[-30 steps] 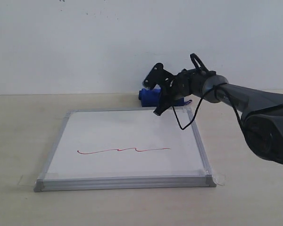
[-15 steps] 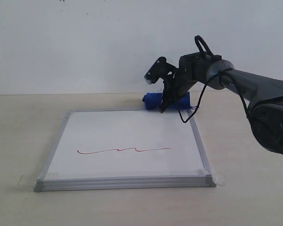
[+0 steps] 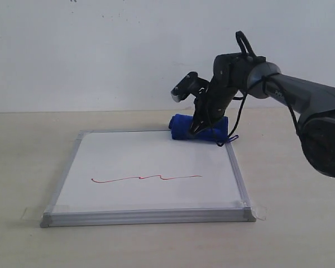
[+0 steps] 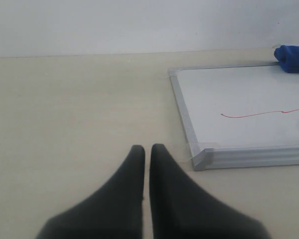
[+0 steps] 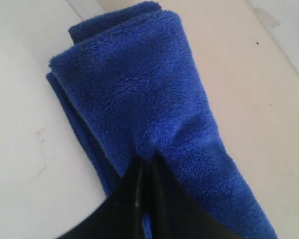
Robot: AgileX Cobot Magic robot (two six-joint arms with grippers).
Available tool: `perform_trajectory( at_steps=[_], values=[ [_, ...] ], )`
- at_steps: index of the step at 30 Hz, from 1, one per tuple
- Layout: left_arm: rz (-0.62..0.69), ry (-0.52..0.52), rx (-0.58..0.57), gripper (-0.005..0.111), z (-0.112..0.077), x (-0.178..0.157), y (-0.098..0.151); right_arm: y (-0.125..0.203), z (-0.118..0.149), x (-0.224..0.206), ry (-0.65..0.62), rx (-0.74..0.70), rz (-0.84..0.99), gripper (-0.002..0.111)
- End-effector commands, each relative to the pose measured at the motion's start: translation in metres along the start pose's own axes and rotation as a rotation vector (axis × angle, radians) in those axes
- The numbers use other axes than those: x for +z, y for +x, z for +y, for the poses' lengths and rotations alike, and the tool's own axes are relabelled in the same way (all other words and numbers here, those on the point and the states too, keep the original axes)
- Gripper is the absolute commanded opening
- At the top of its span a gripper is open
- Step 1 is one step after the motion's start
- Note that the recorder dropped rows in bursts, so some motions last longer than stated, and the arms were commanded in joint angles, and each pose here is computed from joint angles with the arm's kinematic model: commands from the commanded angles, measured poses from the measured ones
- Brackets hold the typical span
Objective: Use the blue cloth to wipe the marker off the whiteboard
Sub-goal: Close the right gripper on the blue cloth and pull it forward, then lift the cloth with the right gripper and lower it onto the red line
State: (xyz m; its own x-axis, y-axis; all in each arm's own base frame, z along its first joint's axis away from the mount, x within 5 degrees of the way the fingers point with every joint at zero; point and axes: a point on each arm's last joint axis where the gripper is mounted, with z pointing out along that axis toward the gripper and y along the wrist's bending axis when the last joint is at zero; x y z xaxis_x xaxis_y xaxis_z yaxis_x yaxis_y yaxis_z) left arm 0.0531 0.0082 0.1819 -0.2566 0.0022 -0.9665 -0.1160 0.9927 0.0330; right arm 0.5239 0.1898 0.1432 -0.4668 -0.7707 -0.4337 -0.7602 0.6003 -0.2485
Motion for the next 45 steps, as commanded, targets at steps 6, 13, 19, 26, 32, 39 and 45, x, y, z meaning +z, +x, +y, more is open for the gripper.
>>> perform_trajectory(
  at_steps=[6, 13, 19, 26, 32, 39, 45],
  values=[
    [-0.009, 0.008, -0.005, 0.004, -0.001, 0.0, -0.001, 0.001, -0.004, -0.017, -0.027, -0.053, 0.025, -0.001],
    [-0.009, 0.008, -0.005, 0.004, -0.001, 0.0, -0.001, 0.002, -0.004, -0.017, -0.037, -0.147, 0.034, 0.015],
    [-0.009, 0.008, -0.005, 0.004, -0.001, 0.0, -0.001, 0.001, -0.004, -0.017, -0.028, -0.185, 0.023, 0.064],
    [-0.009, 0.008, -0.005, 0.004, -0.001, 0.0, -0.001, -0.005, -0.009, -0.017, 0.031, -0.21, -0.039, 0.065],
    [-0.009, 0.008, -0.005, 0.004, -0.001, 0.0, -0.001, -0.005, -0.009, -0.011, 0.041, -0.191, -0.049, 0.065],
    [-0.009, 0.008, -0.005, 0.004, -0.001, 0.0, -0.001, 0.002, -0.006, 0.013, 0.05, -0.203, -0.052, 0.076],
    [-0.009, 0.008, -0.005, 0.004, -0.001, 0.0, -0.001, 0.01, -0.002, 0.029, 0.035, -0.177, -0.033, 0.076]
  ],
)
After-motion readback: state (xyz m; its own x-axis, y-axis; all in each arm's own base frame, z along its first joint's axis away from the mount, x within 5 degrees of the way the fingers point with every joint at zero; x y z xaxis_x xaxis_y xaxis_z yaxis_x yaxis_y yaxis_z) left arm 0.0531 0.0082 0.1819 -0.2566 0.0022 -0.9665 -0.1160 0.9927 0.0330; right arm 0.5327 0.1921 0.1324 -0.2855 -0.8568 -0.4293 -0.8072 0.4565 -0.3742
